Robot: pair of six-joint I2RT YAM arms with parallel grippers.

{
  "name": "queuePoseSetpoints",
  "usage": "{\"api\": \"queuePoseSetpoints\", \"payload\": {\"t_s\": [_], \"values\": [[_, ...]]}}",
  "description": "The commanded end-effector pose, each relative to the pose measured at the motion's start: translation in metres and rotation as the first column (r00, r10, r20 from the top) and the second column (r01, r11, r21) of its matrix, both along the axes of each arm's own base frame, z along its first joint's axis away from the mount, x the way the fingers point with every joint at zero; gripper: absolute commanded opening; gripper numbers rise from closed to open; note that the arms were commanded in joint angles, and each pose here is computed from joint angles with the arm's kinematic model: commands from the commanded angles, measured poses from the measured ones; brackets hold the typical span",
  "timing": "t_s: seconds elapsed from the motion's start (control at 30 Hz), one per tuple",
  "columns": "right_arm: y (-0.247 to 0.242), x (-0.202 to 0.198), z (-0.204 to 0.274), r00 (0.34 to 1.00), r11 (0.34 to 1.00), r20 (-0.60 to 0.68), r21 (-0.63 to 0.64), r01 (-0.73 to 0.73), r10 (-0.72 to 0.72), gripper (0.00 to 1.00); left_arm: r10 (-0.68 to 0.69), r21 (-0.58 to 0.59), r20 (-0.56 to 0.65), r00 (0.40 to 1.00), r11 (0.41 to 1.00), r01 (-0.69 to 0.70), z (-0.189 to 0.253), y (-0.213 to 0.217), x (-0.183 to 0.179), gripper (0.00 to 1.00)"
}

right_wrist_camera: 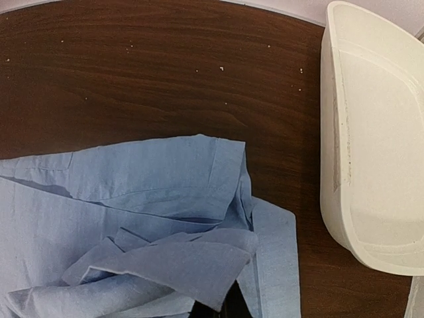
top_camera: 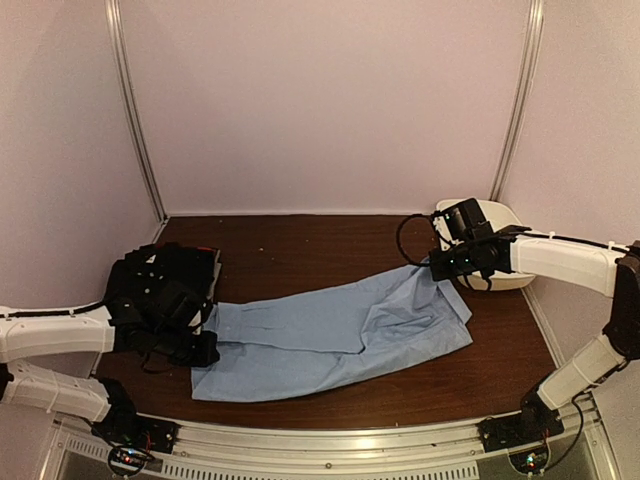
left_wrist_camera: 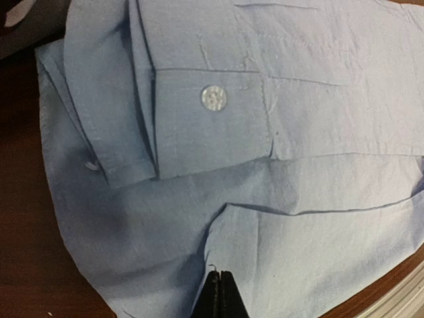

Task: Fold and stack the long sleeve shirts
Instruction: Smooth out the rectangle-folded shirt at the center of the board.

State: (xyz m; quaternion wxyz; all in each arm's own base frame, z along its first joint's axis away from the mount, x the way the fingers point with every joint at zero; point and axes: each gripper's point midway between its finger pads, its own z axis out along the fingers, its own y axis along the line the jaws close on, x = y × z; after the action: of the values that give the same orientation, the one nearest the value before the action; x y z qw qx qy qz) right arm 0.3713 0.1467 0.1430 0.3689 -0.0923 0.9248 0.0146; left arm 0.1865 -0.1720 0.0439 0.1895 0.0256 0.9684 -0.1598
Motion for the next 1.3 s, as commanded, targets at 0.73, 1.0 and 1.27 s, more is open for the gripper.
{"api": "queuePoseSetpoints", "payload": {"t_s": [0.73,1.0,1.27], "values": [[-0.002,0.002,0.014,1.0,1.0,0.018,0.01,0.005,-0.005,0.0,0.07,-0.072,0.013,0.997,0.995,-0.069,-0.001,0.002,-0.001,0.57],[-0.001,0.001,0.013,1.0,1.0,0.014,0.012,0.0,0.0,0.0,0.039,-0.053,0.005,0.999,0.998,-0.039,-0.01,0.0,-0.002,0.47],[-0.003,-0.001,0.009,1.0,1.0,0.007,0.01,0.004,-0.004,0.0,-0.005,-0.05,-0.038,0.999,0.999,0.004,-0.021,-0.005,-0.008,0.38]]}}
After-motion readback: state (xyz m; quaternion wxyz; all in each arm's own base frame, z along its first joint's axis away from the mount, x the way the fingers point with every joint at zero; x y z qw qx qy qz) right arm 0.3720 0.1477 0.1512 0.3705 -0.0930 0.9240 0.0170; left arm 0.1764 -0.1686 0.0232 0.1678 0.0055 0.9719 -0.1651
